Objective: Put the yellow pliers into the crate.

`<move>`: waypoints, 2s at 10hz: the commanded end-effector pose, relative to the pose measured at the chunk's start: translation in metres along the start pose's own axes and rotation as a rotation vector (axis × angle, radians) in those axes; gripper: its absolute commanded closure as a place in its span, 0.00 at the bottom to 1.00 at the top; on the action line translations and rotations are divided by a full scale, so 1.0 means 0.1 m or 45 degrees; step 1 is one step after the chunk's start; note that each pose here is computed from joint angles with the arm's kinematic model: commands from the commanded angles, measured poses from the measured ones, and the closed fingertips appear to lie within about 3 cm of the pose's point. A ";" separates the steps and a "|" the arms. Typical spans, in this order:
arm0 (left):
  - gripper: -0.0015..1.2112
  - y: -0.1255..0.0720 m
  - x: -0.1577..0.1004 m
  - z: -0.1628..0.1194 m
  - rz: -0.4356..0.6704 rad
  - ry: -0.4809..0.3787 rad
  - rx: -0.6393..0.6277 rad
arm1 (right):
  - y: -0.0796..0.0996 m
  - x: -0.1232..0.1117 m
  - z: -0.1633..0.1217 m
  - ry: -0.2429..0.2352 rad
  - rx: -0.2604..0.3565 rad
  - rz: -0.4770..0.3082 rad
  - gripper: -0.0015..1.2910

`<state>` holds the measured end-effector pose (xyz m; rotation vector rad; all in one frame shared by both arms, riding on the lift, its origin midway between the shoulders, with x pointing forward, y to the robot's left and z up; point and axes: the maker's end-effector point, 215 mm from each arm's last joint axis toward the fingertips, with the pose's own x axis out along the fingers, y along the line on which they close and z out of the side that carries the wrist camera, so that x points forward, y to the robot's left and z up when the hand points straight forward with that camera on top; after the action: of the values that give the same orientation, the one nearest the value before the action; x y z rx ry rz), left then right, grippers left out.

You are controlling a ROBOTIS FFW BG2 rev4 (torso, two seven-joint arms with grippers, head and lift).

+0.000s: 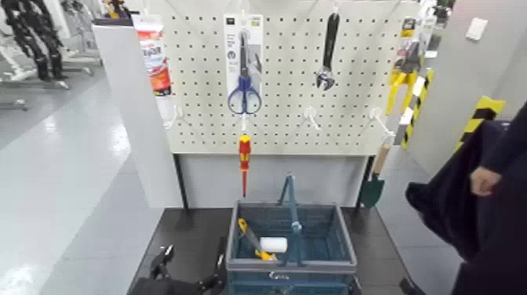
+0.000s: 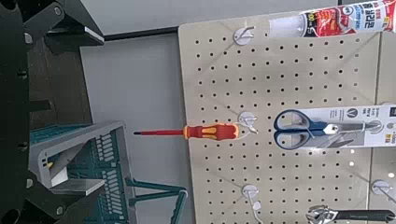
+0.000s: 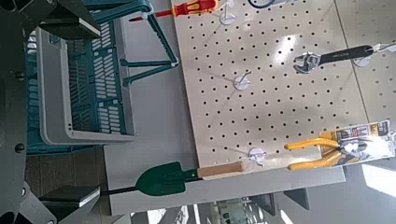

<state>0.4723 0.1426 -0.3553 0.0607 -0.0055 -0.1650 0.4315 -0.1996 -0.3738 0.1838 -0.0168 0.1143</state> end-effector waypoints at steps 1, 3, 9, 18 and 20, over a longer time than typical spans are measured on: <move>0.18 0.00 0.00 0.01 -0.001 -0.005 0.003 | 0.00 0.01 0.02 -0.002 0.001 0.001 0.10; 0.18 0.00 -0.01 0.01 0.000 -0.007 0.006 | 0.00 0.01 0.01 -0.001 0.000 -0.001 0.10; 0.18 -0.03 -0.01 0.00 -0.010 -0.003 0.004 | -0.23 0.08 0.15 -0.018 -0.016 -0.034 0.10; 0.18 -0.04 0.04 -0.01 -0.014 0.007 -0.003 | -0.70 0.77 0.97 -0.087 -0.090 0.080 0.11; 0.18 -0.05 0.04 -0.01 -0.018 0.007 -0.003 | -0.74 0.93 1.16 -0.093 -0.096 0.116 0.11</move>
<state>0.4753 0.1367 -0.3567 0.0598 0.0004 -0.1794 0.5276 -0.2796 -0.2746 0.1106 -0.1013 0.2031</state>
